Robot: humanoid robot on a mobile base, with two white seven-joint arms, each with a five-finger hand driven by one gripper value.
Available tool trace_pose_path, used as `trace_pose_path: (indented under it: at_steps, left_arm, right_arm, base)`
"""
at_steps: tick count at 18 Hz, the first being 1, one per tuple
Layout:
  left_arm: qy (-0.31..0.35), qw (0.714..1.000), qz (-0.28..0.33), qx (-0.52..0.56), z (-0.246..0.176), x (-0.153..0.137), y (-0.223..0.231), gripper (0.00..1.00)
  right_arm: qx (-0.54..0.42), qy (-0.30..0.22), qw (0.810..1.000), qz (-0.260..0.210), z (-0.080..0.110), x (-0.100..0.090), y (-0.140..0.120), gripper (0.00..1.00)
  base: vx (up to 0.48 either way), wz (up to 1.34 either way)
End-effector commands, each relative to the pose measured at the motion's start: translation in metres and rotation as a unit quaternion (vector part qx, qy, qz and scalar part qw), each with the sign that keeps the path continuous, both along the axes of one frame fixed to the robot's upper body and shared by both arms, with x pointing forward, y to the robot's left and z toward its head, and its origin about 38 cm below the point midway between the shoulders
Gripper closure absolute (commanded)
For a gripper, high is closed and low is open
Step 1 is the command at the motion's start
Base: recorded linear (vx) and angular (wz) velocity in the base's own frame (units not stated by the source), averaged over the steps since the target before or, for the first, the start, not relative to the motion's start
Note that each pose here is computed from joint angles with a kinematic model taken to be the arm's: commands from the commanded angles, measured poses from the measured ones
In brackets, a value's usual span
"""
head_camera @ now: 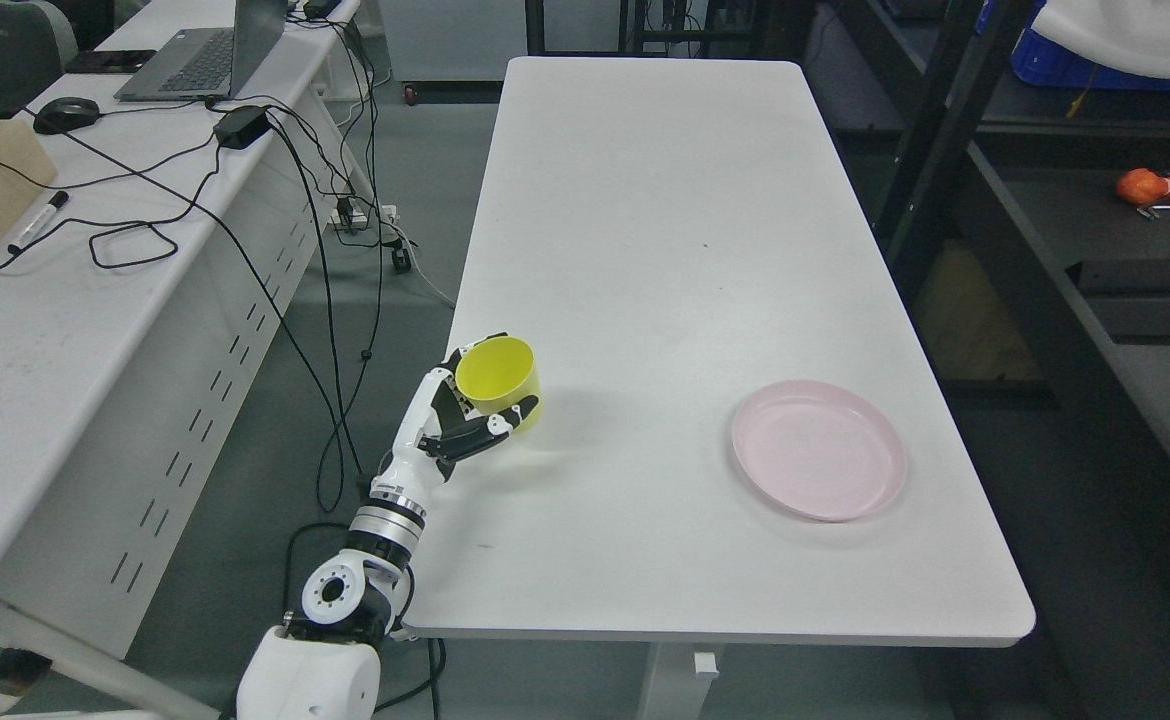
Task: Place yellow IKEA cup on middle right shelf
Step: 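Lift the yellow cup off the table with the left hand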
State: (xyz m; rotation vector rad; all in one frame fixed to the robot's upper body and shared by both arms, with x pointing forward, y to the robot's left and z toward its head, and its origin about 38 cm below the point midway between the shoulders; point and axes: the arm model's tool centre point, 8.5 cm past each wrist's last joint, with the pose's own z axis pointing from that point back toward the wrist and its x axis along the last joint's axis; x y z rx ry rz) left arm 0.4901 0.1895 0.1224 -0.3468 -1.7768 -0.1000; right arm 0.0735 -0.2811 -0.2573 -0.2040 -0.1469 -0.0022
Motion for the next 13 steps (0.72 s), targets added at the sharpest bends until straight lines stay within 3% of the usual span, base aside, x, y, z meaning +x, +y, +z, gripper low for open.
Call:
trace_pose_path:
  at_steps: [1, 13]
  left_arm:
    - [-0.122, 0.991, 0.02, -0.055, 0.095, -0.036, 0.033, 1.0]
    - [-0.132, 0.99, 0.016, -0.055, 0.094, -0.065, 0.033, 1.0]
  right_arm:
    - [-0.006, 0.007, 1.0, -0.004, 0.0, -0.009, -0.01, 0.01]
    - [-0.006, 0.007, 1.0, -0.004, 0.0, -0.009, -0.01, 0.01]
  base:
    - [-0.017, 0.0]
    - [-0.126, -0.06]
